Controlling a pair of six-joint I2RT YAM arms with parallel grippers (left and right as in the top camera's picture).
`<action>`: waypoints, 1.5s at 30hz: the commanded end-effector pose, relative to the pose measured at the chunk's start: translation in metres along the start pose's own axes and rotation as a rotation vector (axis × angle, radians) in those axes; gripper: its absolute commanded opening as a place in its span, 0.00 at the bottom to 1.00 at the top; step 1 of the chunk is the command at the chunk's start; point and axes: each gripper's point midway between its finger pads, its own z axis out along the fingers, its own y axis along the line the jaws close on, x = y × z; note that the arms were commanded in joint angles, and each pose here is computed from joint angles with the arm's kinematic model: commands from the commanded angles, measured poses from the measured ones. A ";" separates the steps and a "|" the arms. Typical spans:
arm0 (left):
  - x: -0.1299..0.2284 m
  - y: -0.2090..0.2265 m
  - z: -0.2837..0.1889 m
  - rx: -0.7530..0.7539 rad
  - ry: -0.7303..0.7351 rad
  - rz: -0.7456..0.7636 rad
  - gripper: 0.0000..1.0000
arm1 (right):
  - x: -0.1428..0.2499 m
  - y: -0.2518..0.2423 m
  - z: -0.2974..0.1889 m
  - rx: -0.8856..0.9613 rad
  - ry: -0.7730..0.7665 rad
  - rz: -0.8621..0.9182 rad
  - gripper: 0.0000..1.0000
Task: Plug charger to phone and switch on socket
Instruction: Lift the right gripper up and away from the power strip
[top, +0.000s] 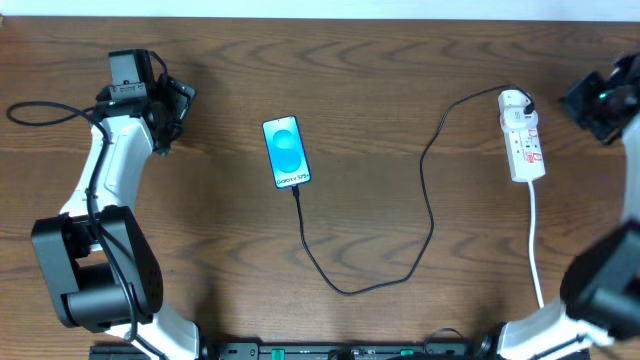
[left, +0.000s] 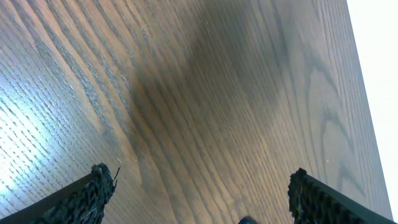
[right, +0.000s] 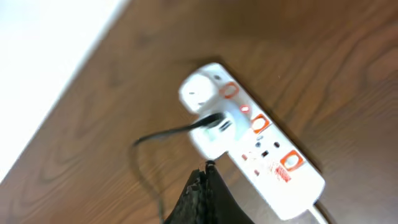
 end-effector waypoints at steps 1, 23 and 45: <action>-0.005 0.001 -0.001 -0.012 -0.022 0.016 0.92 | 0.003 0.034 -0.036 -0.059 -0.046 -0.122 0.02; -0.005 0.001 -0.001 -0.012 -0.022 0.016 0.92 | 0.087 0.172 -0.074 -0.254 -0.069 -0.619 0.14; -0.005 0.002 -0.001 -0.012 -0.022 0.016 0.92 | 0.134 0.178 -0.146 -0.362 -0.044 -0.840 0.99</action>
